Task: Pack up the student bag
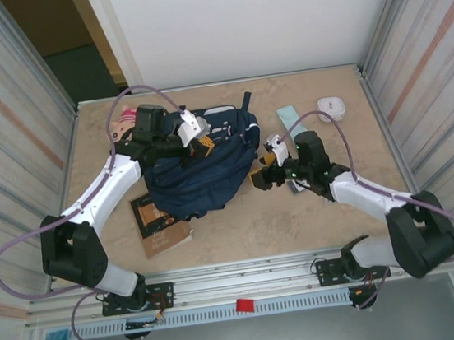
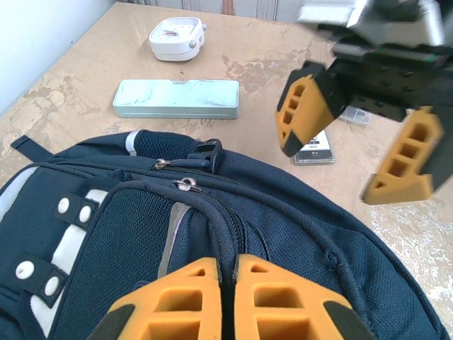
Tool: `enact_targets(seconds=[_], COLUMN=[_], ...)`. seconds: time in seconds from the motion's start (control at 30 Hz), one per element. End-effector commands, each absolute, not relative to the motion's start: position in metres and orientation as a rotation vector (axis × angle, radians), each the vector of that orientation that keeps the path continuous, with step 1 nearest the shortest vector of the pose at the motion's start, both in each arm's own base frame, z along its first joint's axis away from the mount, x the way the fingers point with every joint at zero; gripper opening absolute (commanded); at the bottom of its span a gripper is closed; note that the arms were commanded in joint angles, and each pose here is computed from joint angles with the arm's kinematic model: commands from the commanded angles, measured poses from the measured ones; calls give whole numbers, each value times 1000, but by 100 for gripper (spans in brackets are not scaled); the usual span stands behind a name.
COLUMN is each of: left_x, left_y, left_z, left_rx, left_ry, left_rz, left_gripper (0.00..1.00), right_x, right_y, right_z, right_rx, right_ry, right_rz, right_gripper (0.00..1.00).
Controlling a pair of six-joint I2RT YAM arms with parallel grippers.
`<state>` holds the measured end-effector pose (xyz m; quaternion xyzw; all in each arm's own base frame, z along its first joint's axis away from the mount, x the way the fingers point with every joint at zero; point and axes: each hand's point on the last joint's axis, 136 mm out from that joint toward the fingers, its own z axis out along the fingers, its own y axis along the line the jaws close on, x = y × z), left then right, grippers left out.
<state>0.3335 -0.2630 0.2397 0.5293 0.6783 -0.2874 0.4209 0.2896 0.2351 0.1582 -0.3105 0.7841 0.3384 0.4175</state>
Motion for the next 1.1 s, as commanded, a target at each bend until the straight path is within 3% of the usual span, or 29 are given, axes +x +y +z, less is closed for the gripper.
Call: enact_targets(seconds=[0.0, 0.2, 0.3, 0.4, 0.43, 0.47, 0.5, 0.53, 0.63, 0.73, 0.93, 1.07], left_x=[328, 325, 323, 321, 321, 321, 321, 320, 313, 303, 300, 317], left_y=[-265, -266, -266, -266, -266, -265, -265, -264, -264, -269, -273, -266], left_z=[286, 287, 288, 284, 282, 280, 278, 276, 272, 256, 226, 207], left_rx=[1333, 1333, 1329, 1328, 1327, 1325, 1324, 1322, 1331, 1388, 1415, 1378], left_ry=[1542, 1535, 1532, 1543, 1550, 1558, 1564, 1575, 1596, 1634, 1744, 1823], left_rz=[-703, -727, -734, -749, -745, -740, -735, -732, -732, -643, -519, -393], left_gripper=[0, 0, 0, 0, 0, 0, 0, 9, 55, 76, 90, 89], right_x=[287, 294, 300, 305, 305, 305, 305, 304, 304, 306, 309, 307], right_y=[238, 269, 280, 288, 289, 290, 290, 290, 291, 293, 294, 296], right_z=[169, 176, 174, 182, 186, 192, 195, 199, 208, 215, 218, 222], right_rx=[-945, -1100, -1128, -1125, -1127, -1124, -1129, -1132, -1129, -1126, -1123, -1127], right_ry=[1898, 1807, 1788, 1743, 1726, 1706, 1689, 1672, 1646, 1630, 1621, 1610], right_rz=[650, 589, 587, 596, 599, 598, 597, 594, 602, 606, 611, 623], right_gripper=[79, 76, 66, 27, 8, 0, 0, 0, 0, 0, 0, 0])
